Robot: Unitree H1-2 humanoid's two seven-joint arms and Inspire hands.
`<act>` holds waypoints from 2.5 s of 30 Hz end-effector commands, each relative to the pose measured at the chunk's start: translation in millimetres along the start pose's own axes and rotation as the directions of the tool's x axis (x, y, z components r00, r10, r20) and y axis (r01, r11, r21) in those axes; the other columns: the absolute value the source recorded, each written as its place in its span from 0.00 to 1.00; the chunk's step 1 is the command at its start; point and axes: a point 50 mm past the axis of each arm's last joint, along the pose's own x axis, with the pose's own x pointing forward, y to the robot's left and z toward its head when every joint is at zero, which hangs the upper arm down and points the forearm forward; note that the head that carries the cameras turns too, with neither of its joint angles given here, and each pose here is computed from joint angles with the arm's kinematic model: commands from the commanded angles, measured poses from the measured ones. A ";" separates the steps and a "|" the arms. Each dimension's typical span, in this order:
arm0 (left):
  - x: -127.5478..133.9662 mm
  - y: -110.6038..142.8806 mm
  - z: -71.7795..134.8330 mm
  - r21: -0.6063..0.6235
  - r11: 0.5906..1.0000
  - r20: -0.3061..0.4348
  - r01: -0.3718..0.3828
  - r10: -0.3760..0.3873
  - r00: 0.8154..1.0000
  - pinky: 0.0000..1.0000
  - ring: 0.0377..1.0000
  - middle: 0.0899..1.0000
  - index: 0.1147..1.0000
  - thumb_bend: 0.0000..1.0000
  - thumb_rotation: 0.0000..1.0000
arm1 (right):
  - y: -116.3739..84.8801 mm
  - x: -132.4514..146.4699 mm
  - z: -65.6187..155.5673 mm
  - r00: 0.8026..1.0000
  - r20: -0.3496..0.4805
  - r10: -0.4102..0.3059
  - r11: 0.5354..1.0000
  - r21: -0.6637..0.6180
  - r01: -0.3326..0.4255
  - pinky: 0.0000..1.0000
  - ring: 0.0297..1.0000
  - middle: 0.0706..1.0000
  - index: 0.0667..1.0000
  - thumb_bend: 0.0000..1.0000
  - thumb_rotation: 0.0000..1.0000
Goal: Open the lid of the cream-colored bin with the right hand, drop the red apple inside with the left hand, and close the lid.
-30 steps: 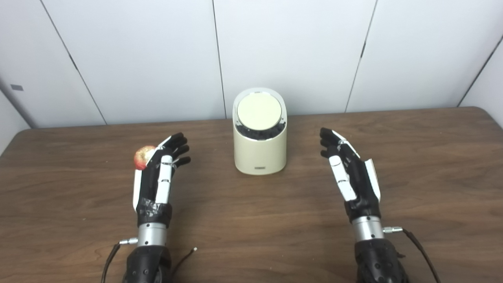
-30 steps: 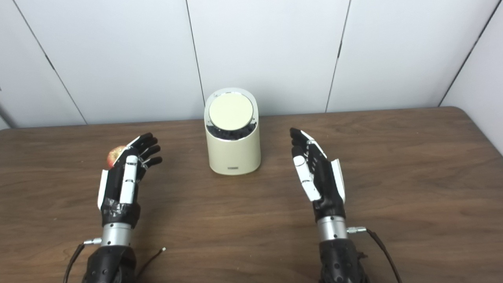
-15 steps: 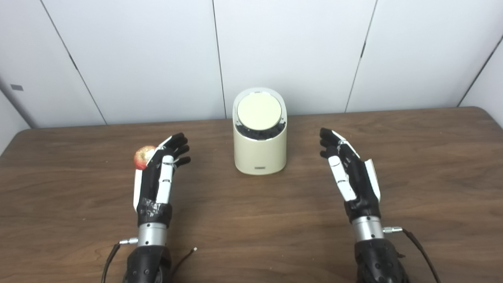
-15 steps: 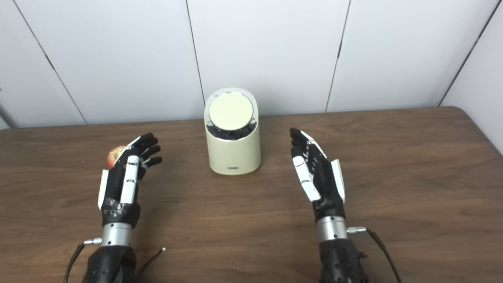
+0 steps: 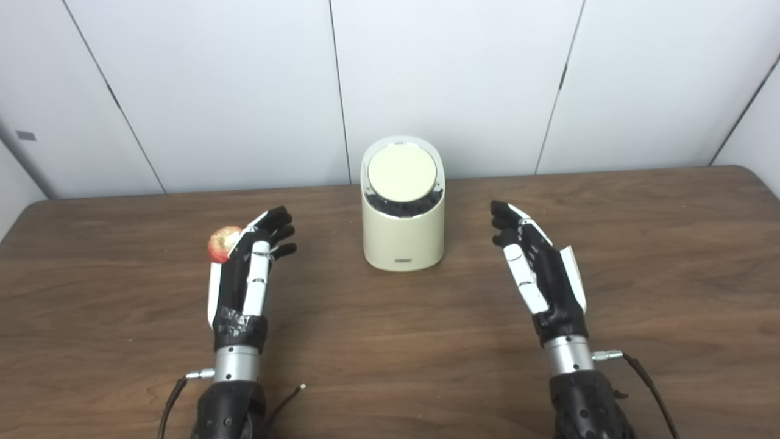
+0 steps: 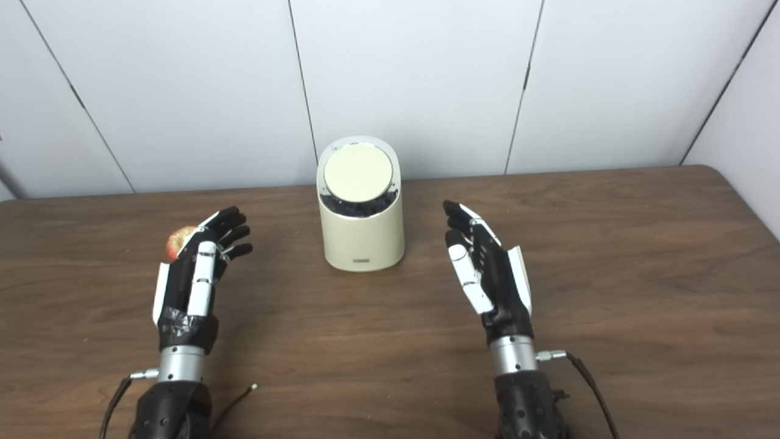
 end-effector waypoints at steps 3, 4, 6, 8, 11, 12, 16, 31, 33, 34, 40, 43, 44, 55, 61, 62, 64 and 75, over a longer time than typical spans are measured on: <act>9.6 -3.4 11.8 -0.007 1.000 0.068 0.017 -0.016 0.998 0.75 0.79 0.78 0.77 0.20 0.77 | -3.0 12.4 31.1 0.978 0.211 -0.001 0.986 -0.160 0.036 0.76 0.83 0.83 0.79 0.26 0.84; 9.9 -3.7 11.9 -0.009 1.000 0.068 0.018 -0.017 0.998 0.74 0.79 0.78 0.77 0.20 0.77 | -4.8 14.7 36.0 0.968 0.252 0.006 0.970 -0.238 0.056 0.76 0.83 0.83 0.79 0.28 0.86; 10.3 -4.0 11.6 -0.009 1.000 0.068 0.020 -0.019 0.998 0.74 0.79 0.78 0.77 0.19 0.77 | -6.5 17.8 42.3 0.953 0.303 0.014 0.940 -0.330 0.091 0.75 0.83 0.84 0.80 0.33 0.88; 10.3 -4.2 10.6 -0.003 1.000 0.069 0.022 -0.021 0.997 0.74 0.79 0.78 0.77 0.19 0.77 | -7.8 20.4 48.0 0.944 0.330 0.014 0.915 -0.386 0.121 0.75 0.83 0.84 0.79 0.39 0.88; 10.2 -4.2 8.5 -0.002 1.000 0.071 0.024 -0.024 0.997 0.74 0.79 0.79 0.77 0.19 0.78 | -9.4 24.1 59.2 0.935 0.352 0.047 0.872 -0.471 0.134 0.77 0.86 0.87 0.80 0.47 0.93; 10.2 -4.1 8.1 -0.002 1.000 0.071 0.025 -0.025 0.997 0.74 0.79 0.79 0.77 0.19 0.78 | -9.6 24.9 62.7 0.934 0.352 0.056 0.860 -0.493 0.134 0.80 0.88 0.89 0.82 0.51 0.96; 10.3 -4.8 7.4 -0.002 1.000 0.068 0.022 -0.021 0.997 0.74 0.79 0.79 0.77 0.19 0.77 | -9.2 32.6 79.8 0.931 0.358 0.075 0.829 -0.541 0.141 0.85 0.92 0.93 0.83 0.58 1.00; 8.7 -10.6 5.3 -0.016 1.000 0.060 0.021 -0.020 0.998 0.75 0.79 0.78 0.77 0.19 0.76 | 5.4 92.9 130.7 0.943 0.333 0.003 0.796 -0.572 0.199 0.76 0.89 0.94 0.92 0.61 0.85; 7.9 -11.4 5.2 -0.018 1.000 0.058 0.021 -0.019 0.998 0.75 0.79 0.78 0.77 0.19 0.76 | 9.1 102.4 138.6 0.950 0.313 0.005 0.768 -0.609 0.197 0.77 0.91 0.96 0.94 0.65 0.85; 7.6 -11.9 5.1 -0.018 1.000 0.058 0.020 -0.019 0.998 0.74 0.79 0.78 0.77 0.18 0.76 | 11.1 108.5 142.5 0.952 0.306 0.007 0.756 -0.624 0.195 0.79 0.92 0.96 0.95 0.66 0.85; 5.3 -14.3 4.4 -0.012 1.000 0.056 0.027 -0.026 0.998 0.75 0.80 0.79 0.78 0.19 0.78 | 16.9 139.7 152.6 0.958 0.287 0.002 0.725 -0.661 0.197 0.83 0.94 0.97 0.97 0.68 0.77; 4.0 -15.2 4.9 -0.003 1.000 0.055 0.026 -0.026 0.998 0.76 0.80 0.79 0.78 0.20 0.80 | 19.8 152.6 152.9 0.960 0.278 0.009 0.706 -0.682 0.191 0.84 0.94 0.96 0.97 0.69 0.73; 3.7 -15.5 5.0 -0.001 1.000 0.054 0.025 -0.025 0.998 0.76 0.80 0.79 0.78 0.20 0.81 | 20.5 154.9 152.7 0.961 0.277 0.010 0.701 -0.687 0.190 0.84 0.93 0.95 0.97 0.69 0.73; 0.5 -18.7 5.8 -0.017 1.000 0.054 0.023 -0.022 0.998 0.75 0.80 0.79 0.78 0.19 0.78 | 32.6 181.6 142.7 0.976 0.218 0.016 0.648 -0.745 0.156 0.85 0.94 0.96 0.96 0.74 0.61; 1.2 -18.8 6.5 -0.023 0.999 0.056 0.022 -0.021 0.998 0.75 0.79 0.79 0.78 0.18 0.78 | 32.6 184.3 127.7 0.981 0.192 0.027 0.628 -0.767 0.133 0.82 0.93 0.94 0.93 0.77 0.57; 1.1 -18.7 6.8 -0.024 0.999 0.055 0.022 -0.020 0.998 0.75 0.79 0.79 0.78 0.18 0.78 | 33.1 183.3 124.1 0.983 0.178 0.033 0.621 -0.775 0.120 0.82 0.93 0.94 0.93 0.77 0.57; 1.1 -18.5 7.1 -0.023 1.000 0.057 0.022 -0.020 0.998 0.75 0.79 0.78 0.78 0.18 0.78 | 34.8 179.7 116.5 0.988 0.147 0.048 0.613 -0.786 0.087 0.87 0.94 0.95 0.95 0.78 0.57; 0.6 -18.0 8.3 -0.024 0.999 0.056 0.027 -0.025 0.998 0.75 0.79 0.79 0.78 0.18 0.78 | 40.3 162.3 93.1 0.995 0.059 0.082 0.578 -0.816 0.001 0.87 0.93 0.95 0.95 0.91 0.52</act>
